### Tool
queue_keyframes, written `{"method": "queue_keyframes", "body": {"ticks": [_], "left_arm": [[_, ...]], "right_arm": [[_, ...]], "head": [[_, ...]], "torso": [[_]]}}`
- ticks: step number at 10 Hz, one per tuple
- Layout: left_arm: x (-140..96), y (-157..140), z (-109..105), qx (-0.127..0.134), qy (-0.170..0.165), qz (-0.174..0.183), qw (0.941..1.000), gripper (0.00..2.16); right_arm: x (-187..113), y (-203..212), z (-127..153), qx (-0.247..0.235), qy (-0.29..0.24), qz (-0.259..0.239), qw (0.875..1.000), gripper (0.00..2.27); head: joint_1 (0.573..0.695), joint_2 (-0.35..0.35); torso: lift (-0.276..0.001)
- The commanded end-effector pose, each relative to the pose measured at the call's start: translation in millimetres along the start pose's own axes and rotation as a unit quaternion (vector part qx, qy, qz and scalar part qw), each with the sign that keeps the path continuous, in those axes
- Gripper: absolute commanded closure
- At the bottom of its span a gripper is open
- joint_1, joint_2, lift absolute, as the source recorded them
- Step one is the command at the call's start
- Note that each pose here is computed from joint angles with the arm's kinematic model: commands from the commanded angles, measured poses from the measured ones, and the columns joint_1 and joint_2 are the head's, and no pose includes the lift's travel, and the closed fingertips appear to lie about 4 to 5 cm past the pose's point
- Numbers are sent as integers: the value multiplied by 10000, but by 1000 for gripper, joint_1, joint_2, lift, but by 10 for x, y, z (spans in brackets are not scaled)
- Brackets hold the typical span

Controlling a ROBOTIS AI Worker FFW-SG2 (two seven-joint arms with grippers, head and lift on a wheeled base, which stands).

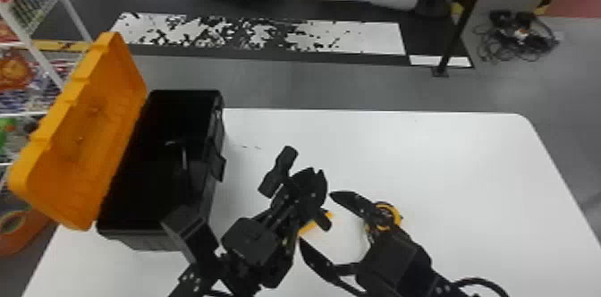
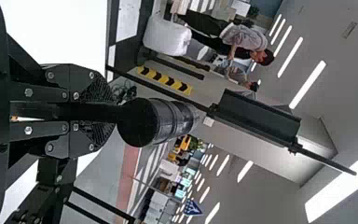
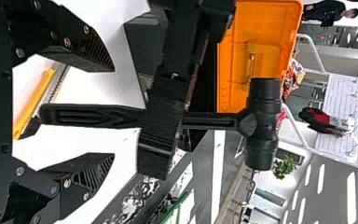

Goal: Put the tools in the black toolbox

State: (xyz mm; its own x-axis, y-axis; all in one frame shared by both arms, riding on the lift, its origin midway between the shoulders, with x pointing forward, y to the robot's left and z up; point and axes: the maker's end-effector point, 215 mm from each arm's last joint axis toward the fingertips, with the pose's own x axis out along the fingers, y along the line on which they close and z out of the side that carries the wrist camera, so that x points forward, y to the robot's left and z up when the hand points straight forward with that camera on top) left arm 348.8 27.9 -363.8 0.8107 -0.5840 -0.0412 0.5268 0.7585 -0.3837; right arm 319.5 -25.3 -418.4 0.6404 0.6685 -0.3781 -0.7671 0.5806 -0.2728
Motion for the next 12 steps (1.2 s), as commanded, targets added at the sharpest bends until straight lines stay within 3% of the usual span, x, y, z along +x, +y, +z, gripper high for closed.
{"method": "queue_keyframes", "body": {"ticks": [1,3,5,8,10,12], "left_arm": [[24,150,54,102,53,92,9999,2138],[63,412,173,328,162,269,9990,2138],[38,756,465,546,173,532,9969,2138],[-3,1372,853,987,226,1051,9893,2138],[-22,1768,960,1558,373,1500,9756,2138],[-106,2113,960,1702,472,1827,9672,2142]], "right_arm": [[-99,18,-134,88,122,-48,9999,46],[-261,7,-251,244,188,-140,9994,49],[-378,29,-411,316,336,-174,9988,60],[-541,140,-626,446,397,-210,9980,66],[-664,173,-773,749,349,-342,9960,66],[-796,195,-879,929,305,-477,9941,70]], "head": [[695,4],[695,2],[695,11],[695,80],[695,117],[695,151]], "torso": [[-39],[-39],[-39],[-39],[-39],[-39]]}}
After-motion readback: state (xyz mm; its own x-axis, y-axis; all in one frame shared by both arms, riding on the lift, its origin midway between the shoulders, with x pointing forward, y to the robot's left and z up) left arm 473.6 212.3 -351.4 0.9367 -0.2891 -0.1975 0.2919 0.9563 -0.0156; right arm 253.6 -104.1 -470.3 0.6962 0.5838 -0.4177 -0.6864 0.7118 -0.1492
